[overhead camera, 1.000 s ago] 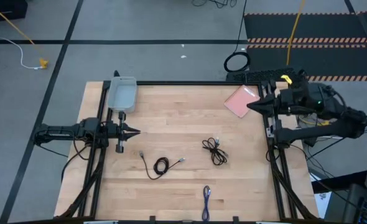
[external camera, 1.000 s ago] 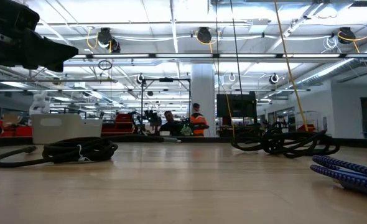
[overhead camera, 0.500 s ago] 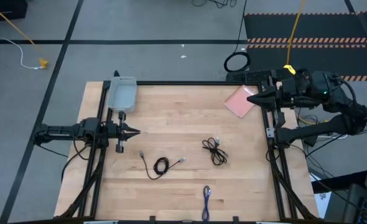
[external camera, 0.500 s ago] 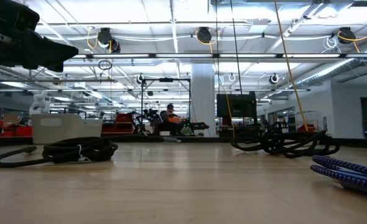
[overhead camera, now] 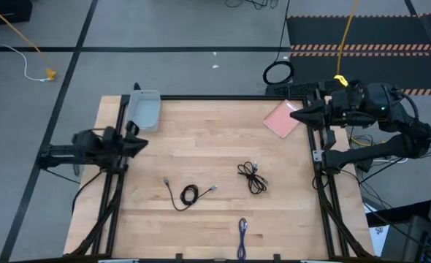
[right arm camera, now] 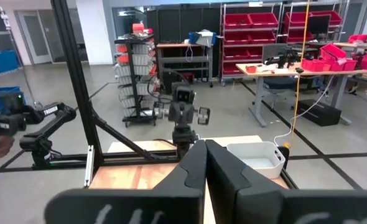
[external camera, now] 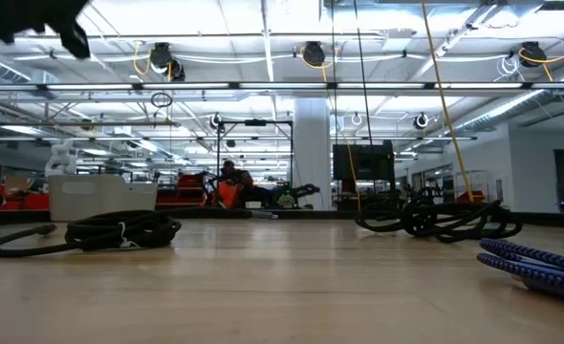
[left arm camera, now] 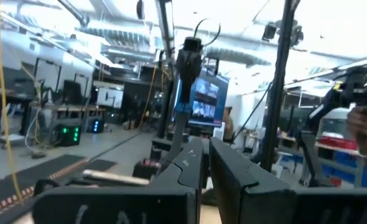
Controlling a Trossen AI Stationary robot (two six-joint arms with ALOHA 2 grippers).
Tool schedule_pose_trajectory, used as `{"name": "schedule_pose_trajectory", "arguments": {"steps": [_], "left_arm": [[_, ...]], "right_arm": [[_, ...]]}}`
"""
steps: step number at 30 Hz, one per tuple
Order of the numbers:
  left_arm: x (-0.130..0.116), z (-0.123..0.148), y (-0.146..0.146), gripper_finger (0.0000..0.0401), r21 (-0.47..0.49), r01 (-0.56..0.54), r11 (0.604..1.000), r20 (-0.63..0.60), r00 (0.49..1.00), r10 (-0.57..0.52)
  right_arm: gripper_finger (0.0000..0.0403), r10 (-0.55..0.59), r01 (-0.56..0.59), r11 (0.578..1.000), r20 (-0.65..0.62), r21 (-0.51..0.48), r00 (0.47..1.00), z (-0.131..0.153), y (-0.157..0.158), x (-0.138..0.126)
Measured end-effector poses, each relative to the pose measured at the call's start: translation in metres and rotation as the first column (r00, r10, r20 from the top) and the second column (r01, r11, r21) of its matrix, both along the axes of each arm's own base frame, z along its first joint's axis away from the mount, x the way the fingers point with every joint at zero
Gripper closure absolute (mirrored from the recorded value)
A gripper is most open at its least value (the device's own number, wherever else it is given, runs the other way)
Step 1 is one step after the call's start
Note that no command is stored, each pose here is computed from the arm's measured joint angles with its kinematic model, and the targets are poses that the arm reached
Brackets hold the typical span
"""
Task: Pick and place USB-C Cables
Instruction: Put the right black charger cable into the gray bin
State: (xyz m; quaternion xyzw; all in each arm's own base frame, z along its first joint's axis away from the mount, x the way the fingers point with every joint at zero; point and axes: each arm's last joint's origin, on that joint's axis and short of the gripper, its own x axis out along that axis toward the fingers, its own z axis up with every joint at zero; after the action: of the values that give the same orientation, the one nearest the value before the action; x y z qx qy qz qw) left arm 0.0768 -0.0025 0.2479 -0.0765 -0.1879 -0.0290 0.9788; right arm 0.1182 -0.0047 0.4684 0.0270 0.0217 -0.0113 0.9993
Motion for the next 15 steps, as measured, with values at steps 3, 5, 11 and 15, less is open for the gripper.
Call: {"name": "schedule_pose_trajectory", "arguments": {"steps": [3, 5, 11, 15], "left_arm": [[-0.007, 0.028, 0.000, 0.0368, 0.048, -0.007, 0.999, -0.057, 0.998, 0.010], [-0.010, 0.048, 0.000, 0.0368, 0.064, -0.008, 0.998, -0.115, 0.993, 0.015], [-0.011, 0.103, 0.000, 0.0368, 0.107, -0.003, 0.994, -0.245, 0.969, 0.029], [-0.010, 0.135, 0.000, 0.0368, 0.139, -0.001, 0.990, -0.280, 0.959, 0.040]], "right_arm": [[0.0403, 0.000, 0.000, 1.000, 0.012, -0.001, 1.000, 0.001, 0.000, 0.000], [0.0403, 0.000, 0.000, 1.000, 0.012, -0.001, 1.000, 0.001, 0.000, 0.000], [0.0403, 0.001, -0.001, 1.000, 0.012, -0.001, 1.000, 0.001, 0.000, 0.000], [0.0403, 0.002, -0.002, 1.000, 0.011, -0.001, 1.000, 0.001, 0.000, 0.000]]}}
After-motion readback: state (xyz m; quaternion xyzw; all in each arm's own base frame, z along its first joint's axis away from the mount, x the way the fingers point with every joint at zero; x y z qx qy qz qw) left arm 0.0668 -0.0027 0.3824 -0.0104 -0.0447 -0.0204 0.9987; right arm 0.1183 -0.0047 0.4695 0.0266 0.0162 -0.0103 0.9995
